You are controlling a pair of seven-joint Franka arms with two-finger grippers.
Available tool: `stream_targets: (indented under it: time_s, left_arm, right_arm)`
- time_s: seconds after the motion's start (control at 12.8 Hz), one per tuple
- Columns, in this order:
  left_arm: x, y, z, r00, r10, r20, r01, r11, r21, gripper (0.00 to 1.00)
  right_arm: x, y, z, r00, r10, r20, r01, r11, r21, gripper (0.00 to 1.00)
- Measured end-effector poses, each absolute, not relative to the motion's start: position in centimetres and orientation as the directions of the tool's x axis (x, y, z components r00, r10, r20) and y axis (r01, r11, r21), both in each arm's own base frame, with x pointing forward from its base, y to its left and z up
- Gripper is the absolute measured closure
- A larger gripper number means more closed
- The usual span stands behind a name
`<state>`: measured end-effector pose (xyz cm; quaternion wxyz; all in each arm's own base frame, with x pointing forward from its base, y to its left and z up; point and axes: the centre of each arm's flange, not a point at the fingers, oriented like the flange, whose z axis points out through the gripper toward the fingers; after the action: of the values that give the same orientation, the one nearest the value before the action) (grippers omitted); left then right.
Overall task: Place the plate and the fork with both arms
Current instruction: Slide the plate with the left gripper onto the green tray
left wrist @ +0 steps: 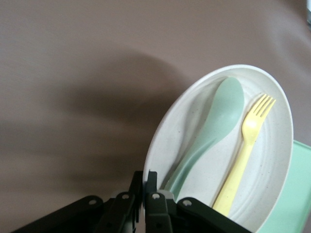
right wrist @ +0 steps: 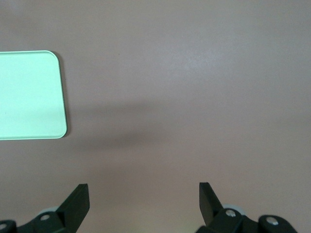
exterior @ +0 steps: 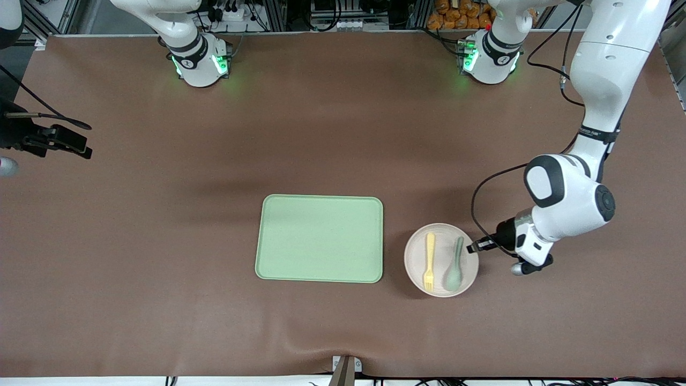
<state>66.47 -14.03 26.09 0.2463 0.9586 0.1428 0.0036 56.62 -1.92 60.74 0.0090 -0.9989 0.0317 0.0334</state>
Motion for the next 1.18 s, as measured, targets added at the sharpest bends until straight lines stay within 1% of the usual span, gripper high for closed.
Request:
stream_targets:
  time_s: [0.24,0.47,0.78,0.94,1.18]
  left_arm:
    - [65.5,-21.1,27.5,0.966,0.246,-0.085,0.255,-0.831,0.494,0.94]
    - [64.4,-27.2,27.5,0.972,0.219,-0.082,0.23,-0.832,0.504,0.94]
    - [63.4,-31.6,25.5,0.977,0.211,-0.012,0.186,-0.832,0.522,0.94]
    - [62.3,-34.4,23.7,0.979,0.2,0.029,0.155,-0.838,0.523,0.94]
    - [60.9,-37.1,21.0,0.984,0.171,0.059,0.124,-0.874,0.47,0.94]
  right_arm:
    - [56.6,-1.9,60.7,0.996,-0.063,-0.068,-0.064,-0.998,-0.016,0.0]
    - [56.6,-1.9,60.7,0.996,-0.063,-0.069,-0.064,-0.998,-0.016,0.0]
    - [56.6,-1.6,60.6,0.996,-0.057,-0.072,-0.058,-0.998,-0.016,0.0]
    - [56.7,-0.1,60.6,0.997,-0.03,-0.072,-0.031,-0.999,-0.017,0.0]
    - [56.7,2.0,60.3,0.997,0.002,-0.077,0.0,-1.0,-0.016,0.0]
